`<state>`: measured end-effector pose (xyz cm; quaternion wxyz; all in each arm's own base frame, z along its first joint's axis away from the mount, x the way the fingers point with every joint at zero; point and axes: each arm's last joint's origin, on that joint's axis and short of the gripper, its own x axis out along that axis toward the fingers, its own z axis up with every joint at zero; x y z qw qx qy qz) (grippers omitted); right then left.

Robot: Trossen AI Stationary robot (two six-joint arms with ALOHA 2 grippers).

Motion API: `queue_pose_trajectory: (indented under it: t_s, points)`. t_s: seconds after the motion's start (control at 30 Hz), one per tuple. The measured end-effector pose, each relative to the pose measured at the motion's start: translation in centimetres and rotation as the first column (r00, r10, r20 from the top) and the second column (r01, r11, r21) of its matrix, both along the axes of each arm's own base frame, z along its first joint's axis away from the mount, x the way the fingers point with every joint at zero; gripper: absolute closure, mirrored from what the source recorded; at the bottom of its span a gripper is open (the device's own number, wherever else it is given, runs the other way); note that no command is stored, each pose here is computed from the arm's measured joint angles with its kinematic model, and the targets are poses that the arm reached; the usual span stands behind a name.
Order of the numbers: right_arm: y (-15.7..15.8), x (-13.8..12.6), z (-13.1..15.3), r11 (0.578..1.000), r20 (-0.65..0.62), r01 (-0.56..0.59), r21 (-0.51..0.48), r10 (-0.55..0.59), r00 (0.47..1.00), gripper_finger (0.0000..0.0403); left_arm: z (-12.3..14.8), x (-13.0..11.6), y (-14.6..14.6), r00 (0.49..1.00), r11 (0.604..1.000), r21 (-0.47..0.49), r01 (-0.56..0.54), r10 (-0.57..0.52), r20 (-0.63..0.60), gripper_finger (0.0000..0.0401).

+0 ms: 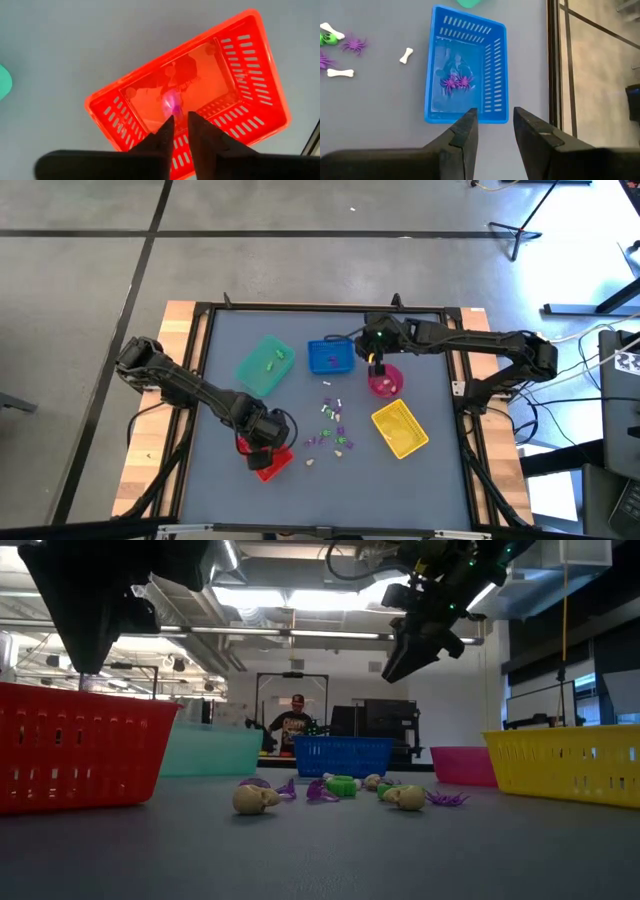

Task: Sort Halloween decoration
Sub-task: Put the purple witch hat toy into the orange bin, then put the yellow skull toy into the red bin

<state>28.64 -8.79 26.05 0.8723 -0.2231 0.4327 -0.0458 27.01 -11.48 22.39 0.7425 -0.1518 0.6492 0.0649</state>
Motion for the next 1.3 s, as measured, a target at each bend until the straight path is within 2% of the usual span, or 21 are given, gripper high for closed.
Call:
queue_pose_trajectory:
  t_s: [0.2, 0.33, 0.87, 1.07, 1.3]
  points:
    - [0.3, 0.1, 0.0, 0.996, 0.020, -0.064, 0.061, 0.063, 0.998, 0.0278, 0.0, 0.1, 0.1, 0.999, 0.999, 0.033, -0.031, 0.031, 0.015, 0.0307]
    - [0.3, 0.1, 0.0, 0.995, 0.023, -0.073, 0.071, 0.072, 0.997, 0.0278, 0.0, 0.2, 0.4, 0.999, 0.998, 0.043, -0.043, 0.042, 0.021, 0.0289]
    - [0.3, 0.2, 0.1, 0.995, 0.045, -0.043, 0.095, 0.039, 0.998, 0.0278, 0.1, 1.5, 2.5, 0.986, 0.989, 0.028, -0.148, 0.146, 0.077, 0.0283]
    - [0.3, 0.2, 0.1, 0.990, 0.058, 0.009, 0.144, -0.017, 0.998, 0.0278, 0.4, 2.8, 3.5, 0.967, 0.982, -0.007, -0.190, 0.188, 0.174, 0.0283]
    - [0.3, 0.2, 0.1, 0.989, 0.059, 0.010, 0.145, -0.019, 0.998, 0.0278, 1.3, 4.9, 4.2, 0.895, 0.970, -0.060, -0.236, 0.241, 0.375, 0.0283]
